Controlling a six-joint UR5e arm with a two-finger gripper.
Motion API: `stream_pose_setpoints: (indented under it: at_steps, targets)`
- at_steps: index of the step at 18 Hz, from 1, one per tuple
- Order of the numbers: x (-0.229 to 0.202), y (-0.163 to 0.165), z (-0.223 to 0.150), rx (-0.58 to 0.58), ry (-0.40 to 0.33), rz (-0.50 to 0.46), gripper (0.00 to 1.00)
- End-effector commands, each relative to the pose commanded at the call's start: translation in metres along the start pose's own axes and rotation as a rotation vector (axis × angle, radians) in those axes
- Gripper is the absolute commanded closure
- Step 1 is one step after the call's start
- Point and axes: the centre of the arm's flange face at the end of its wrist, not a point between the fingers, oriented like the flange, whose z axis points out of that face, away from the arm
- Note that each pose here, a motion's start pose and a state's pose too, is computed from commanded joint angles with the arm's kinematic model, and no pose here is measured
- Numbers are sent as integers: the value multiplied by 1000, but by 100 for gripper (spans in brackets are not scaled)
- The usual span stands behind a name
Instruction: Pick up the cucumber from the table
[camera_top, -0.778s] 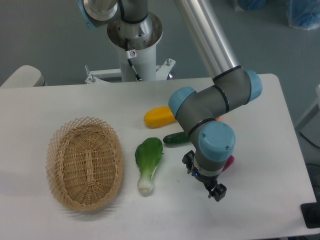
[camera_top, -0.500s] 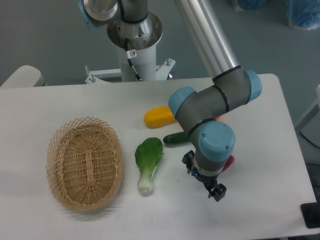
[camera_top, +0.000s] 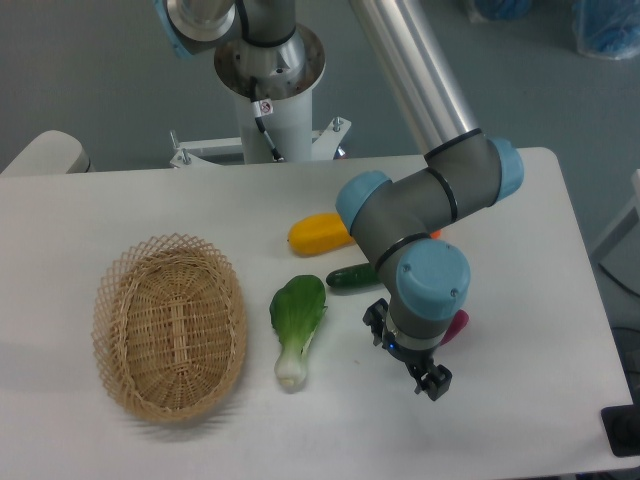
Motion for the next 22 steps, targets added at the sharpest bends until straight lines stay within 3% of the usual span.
stream_pose_setpoints:
  at_steps: [4,12,22]
  targets:
    - [22,7,6,-4,30,29,0]
    - [58,51,22,-1,93,124,0]
    - [89,64,54,2,177,158,0]
